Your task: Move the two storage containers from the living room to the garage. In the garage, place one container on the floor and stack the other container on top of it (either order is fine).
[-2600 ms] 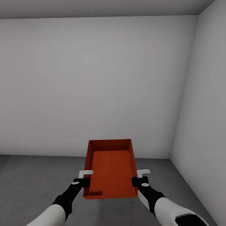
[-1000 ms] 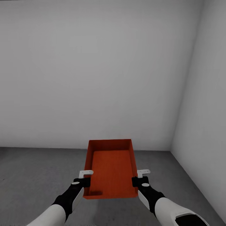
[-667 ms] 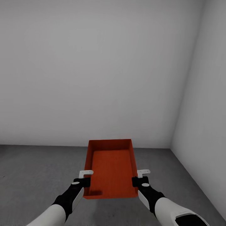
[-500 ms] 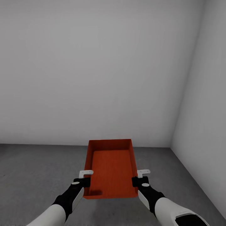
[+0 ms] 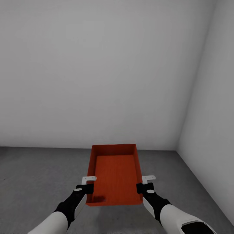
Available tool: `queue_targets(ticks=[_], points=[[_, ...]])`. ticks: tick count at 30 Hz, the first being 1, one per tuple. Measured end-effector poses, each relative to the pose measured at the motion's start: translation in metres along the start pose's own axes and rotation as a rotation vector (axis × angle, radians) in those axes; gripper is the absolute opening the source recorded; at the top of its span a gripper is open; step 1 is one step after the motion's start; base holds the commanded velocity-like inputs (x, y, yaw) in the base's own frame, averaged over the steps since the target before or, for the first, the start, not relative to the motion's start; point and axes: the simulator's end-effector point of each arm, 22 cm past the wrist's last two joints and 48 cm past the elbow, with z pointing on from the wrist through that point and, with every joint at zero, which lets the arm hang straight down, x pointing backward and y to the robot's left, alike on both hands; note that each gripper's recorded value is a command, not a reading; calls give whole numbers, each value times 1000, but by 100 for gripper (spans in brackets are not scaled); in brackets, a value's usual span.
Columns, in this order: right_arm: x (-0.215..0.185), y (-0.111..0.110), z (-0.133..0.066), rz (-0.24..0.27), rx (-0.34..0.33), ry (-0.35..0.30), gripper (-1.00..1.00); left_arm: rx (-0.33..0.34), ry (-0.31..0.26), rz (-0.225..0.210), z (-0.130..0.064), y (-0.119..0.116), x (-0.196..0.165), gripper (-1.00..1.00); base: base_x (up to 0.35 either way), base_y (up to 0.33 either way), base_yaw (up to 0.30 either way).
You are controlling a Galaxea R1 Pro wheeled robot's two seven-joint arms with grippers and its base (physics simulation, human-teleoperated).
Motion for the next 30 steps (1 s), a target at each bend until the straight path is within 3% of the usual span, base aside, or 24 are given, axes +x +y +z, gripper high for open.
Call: queue_targets(ticks=[18, 30], points=[[16, 2, 6, -3, -2, 32, -100, 0, 32, 0, 7, 1, 16, -100, 260, 0, 0], [27, 3, 11, -4, -4, 51, -100, -1, 51, 0, 13, 1, 26, -100, 33, 0, 0]])
